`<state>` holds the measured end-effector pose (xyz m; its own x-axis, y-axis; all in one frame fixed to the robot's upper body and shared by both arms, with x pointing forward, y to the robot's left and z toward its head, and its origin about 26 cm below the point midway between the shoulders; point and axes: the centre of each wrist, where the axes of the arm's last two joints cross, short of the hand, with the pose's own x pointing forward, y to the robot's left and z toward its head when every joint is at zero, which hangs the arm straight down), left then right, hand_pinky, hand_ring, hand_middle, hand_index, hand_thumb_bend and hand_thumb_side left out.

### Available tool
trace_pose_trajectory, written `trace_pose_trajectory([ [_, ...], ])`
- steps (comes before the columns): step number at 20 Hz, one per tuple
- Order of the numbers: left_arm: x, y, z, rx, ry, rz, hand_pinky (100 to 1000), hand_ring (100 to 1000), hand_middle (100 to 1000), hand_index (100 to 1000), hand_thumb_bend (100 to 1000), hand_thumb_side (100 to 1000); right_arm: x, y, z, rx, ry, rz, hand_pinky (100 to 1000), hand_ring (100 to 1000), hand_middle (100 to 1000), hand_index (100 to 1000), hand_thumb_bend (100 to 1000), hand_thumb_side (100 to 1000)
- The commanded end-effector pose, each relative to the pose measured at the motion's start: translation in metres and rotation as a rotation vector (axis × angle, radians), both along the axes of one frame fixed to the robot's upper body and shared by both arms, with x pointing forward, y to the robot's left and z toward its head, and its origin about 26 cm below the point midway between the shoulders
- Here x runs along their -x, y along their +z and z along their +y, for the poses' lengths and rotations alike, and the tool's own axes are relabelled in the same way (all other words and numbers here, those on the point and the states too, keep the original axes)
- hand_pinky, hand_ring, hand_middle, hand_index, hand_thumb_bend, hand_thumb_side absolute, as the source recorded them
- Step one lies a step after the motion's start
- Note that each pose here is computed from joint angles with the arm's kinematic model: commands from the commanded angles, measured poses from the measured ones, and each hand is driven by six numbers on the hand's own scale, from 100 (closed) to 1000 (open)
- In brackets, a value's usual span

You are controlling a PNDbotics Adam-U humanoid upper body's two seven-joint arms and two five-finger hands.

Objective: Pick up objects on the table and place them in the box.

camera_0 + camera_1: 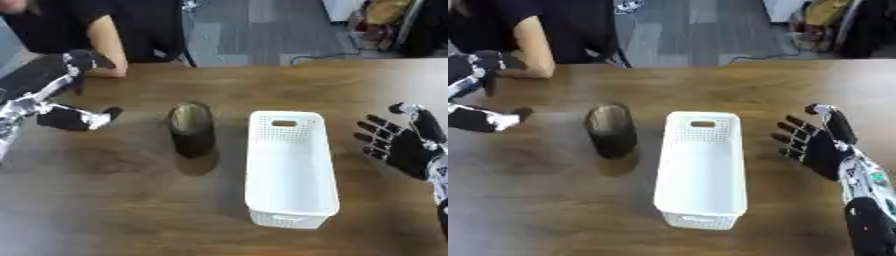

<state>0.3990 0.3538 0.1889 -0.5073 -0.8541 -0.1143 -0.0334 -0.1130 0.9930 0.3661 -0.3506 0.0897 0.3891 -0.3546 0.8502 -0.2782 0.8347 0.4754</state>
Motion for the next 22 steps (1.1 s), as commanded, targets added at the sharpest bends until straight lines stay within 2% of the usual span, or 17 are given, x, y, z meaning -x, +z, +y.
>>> trace_pose_trajectory([
  [1,-0.007,0.006,0.005,-0.111,-0.001,0.025,403,354,836,888,316,528,-0.001,0.011,-0.004,0.025,0.003,-0.029,443,711,976,1000,100,1000],
  [3,-0.01,0.005,0.0,-0.114,-0.014,0.022,365,307,837,886,315,527,-0.001,0.011,-0.004,0.026,0.004,-0.031,442,711,975,1000,100,1000],
  [9,-0.022,0.003,-0.016,-0.076,-0.058,0.003,309,257,834,877,320,515,-0.001,0.01,-0.004,0.029,0.003,-0.029,442,711,975,1000,100,1000],
  [16,-0.033,0.008,-0.043,-0.017,-0.121,-0.064,300,246,834,873,312,507,-0.001,0.008,-0.003,0.031,0.005,-0.028,444,711,975,1000,100,1000],
  [22,-0.036,0.006,-0.055,-0.021,-0.153,-0.053,301,247,833,871,314,512,-0.001,0.008,-0.002,0.031,0.007,-0.027,444,711,975,1000,100,1000],
])
